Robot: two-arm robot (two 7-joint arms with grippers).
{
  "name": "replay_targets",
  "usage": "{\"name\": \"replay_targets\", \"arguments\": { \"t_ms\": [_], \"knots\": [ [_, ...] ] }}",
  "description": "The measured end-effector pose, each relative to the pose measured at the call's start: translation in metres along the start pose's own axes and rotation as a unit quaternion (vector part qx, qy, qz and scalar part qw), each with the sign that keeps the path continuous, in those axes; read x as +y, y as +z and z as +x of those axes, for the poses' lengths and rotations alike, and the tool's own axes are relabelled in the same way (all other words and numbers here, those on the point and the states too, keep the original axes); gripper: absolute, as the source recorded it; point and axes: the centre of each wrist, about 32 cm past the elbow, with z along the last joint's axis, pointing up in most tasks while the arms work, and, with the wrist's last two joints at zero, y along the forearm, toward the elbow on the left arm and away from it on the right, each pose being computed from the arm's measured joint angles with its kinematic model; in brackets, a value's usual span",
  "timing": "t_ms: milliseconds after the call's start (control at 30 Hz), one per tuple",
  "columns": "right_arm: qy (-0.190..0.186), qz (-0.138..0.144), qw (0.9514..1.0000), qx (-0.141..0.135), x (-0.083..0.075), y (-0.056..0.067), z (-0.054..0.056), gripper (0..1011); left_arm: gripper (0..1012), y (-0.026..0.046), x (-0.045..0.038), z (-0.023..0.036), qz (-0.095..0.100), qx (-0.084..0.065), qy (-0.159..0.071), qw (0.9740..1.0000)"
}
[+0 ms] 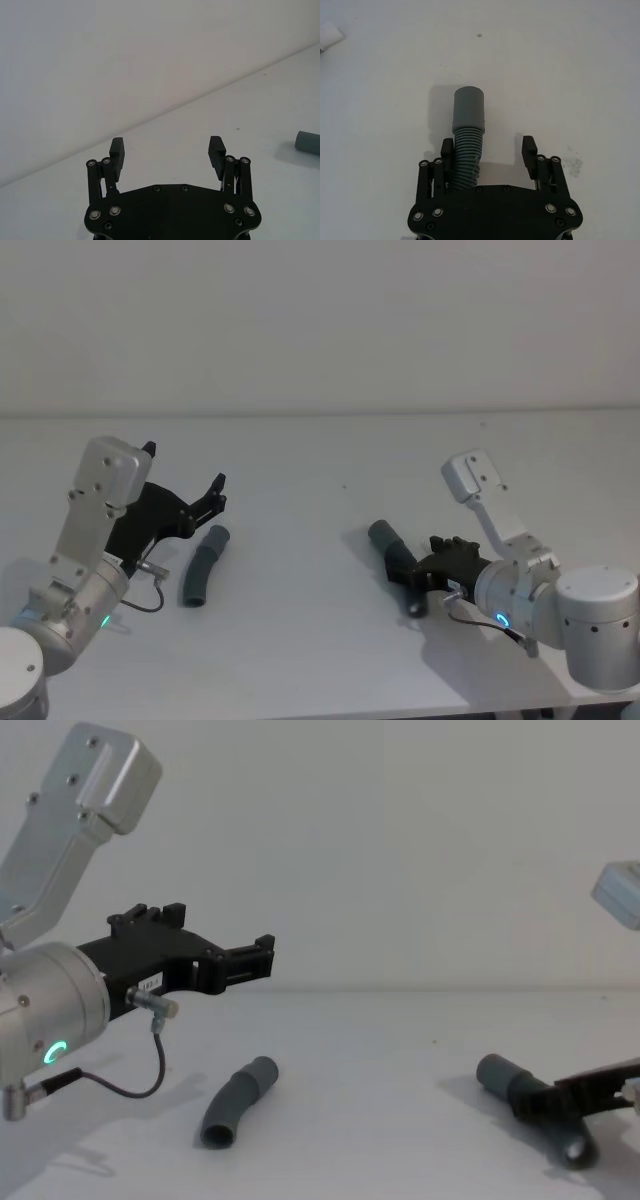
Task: Use both hands to pick up one end of the pipe from the table, align the ends, and insert them.
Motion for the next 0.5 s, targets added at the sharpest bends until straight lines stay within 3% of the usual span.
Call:
{"name": "replay_targets", "arguments": {
  "t_ms": [333,500],
  "knots": [
    [0.012,-0.003,0.9999,-0.002,0.0017,-0.0004,0.0009,561,1001,0.0,0.0,0.0,0.0,0.0,0.0,1.0],
    [0.017,-0.004,0.9998,-0.004,0.002,-0.0012,0.002,367,1002,0.0,0.0,0.0,0.0,0.0,0.0,1.0]
  ]
}}
